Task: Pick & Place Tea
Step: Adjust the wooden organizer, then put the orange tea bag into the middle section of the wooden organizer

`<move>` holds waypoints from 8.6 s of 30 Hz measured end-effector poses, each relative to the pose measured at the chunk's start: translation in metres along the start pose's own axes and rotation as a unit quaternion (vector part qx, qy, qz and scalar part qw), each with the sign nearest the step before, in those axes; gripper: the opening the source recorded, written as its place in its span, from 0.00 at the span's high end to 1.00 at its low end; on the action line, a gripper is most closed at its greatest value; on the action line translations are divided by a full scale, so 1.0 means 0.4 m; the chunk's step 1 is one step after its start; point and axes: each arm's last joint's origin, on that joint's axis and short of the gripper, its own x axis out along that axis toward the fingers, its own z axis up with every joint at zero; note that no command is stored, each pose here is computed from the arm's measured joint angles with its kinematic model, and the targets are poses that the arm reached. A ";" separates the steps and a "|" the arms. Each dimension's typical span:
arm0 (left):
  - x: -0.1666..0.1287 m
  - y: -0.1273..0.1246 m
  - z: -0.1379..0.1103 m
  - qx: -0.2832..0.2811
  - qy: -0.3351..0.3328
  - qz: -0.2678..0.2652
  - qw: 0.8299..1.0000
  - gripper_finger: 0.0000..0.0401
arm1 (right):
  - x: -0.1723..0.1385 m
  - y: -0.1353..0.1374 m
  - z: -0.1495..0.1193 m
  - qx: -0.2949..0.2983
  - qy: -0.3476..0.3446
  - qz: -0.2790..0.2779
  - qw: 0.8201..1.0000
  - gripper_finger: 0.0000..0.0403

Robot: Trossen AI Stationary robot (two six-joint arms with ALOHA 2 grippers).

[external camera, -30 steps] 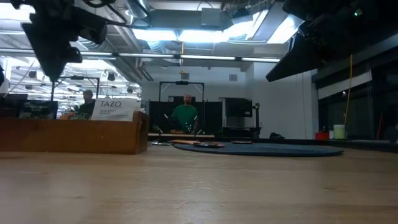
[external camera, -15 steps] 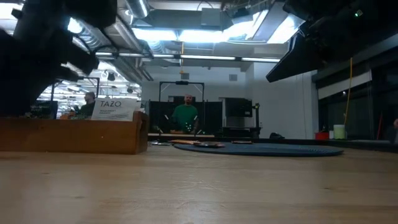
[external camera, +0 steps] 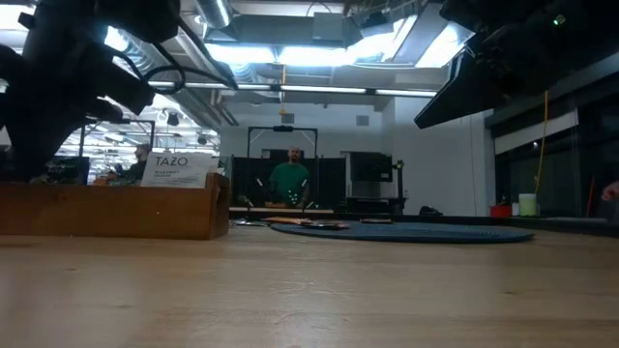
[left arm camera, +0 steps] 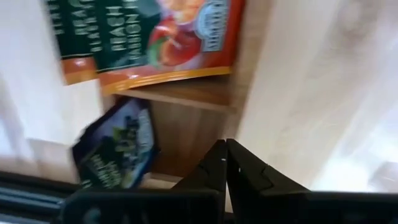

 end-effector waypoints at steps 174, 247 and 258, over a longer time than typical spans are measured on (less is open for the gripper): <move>0.044 0.390 0.455 -0.029 -0.320 -0.060 0.945 0.99 | 0.475 -0.418 -0.063 0.508 0.153 0.153 0.833 0.95; -0.328 0.475 0.257 -0.307 -0.731 -0.244 0.559 0.90 | 0.153 -0.591 0.239 0.516 -0.306 0.123 0.791 0.96; -0.328 0.474 0.258 -0.298 -0.733 -0.238 0.563 0.99 | 0.153 -0.588 0.240 0.509 -0.303 0.134 0.795 0.94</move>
